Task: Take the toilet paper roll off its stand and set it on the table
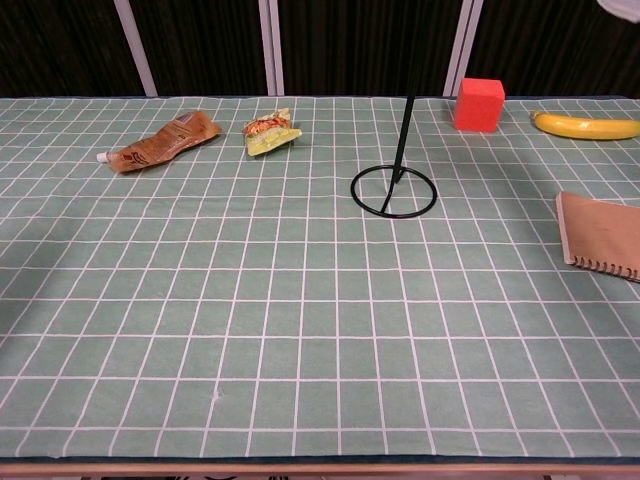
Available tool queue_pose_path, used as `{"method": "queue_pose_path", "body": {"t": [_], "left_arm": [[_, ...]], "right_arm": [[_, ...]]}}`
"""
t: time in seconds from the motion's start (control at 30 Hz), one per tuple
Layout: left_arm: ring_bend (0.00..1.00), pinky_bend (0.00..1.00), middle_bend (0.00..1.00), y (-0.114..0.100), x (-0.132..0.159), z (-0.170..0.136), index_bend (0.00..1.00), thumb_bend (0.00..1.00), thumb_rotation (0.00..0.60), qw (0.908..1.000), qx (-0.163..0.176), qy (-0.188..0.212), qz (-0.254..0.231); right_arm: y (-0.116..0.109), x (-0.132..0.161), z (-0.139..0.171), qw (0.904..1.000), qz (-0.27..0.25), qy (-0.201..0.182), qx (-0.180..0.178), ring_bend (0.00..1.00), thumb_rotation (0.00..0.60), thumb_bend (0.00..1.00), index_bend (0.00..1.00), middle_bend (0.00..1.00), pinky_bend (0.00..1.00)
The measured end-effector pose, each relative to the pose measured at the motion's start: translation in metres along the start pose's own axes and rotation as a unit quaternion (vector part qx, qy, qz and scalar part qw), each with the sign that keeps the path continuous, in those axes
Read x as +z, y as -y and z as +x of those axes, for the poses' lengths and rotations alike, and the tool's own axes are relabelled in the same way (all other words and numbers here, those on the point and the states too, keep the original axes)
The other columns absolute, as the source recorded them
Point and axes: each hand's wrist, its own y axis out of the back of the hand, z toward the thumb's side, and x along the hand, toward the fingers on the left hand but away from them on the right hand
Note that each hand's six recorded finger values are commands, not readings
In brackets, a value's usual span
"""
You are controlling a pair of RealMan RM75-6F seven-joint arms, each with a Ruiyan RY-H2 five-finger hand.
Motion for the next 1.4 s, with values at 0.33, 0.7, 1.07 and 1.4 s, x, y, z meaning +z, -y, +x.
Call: {"method": "queue_pose_path", "body": {"t": [0.33,0.7,1.07,1.4], "left_arm": [[0.00,0.03,0.00,0.000,0.001,0.001,0.15,0.22,0.600,1.0000,-0.001,0.002,-0.002],[0.00,0.03,0.00,-0.002,-0.002,0.001,0.15,0.22,0.600,1.0000,0.002,0.001,-0.009],[0.00,0.03,0.00,-0.006,-0.006,0.002,0.15,0.22,0.600,0.9999,0.006,-0.003,-0.015],[0.00,0.03,0.00,-0.004,-0.005,0.002,0.15,0.22,0.600,0.9999,0.003,-0.002,-0.012]], "right_arm": [[0.082,-0.084,0.075,0.9927,-0.044,0.027,0.109,0.26,0.600,0.00,0.33,0.30,0.12],[0.195,-0.093,0.075,0.9725,-0.102,0.022,0.208,0.26,0.600,0.00,0.33,0.30,0.12],[0.255,-0.088,0.045,0.9710,-0.088,0.014,0.222,0.26,0.600,0.00,0.33,0.30,0.12],[0.282,-0.087,0.031,0.9754,-0.070,0.006,0.209,0.25,0.600,0.00,0.33,0.29,0.11]]}}
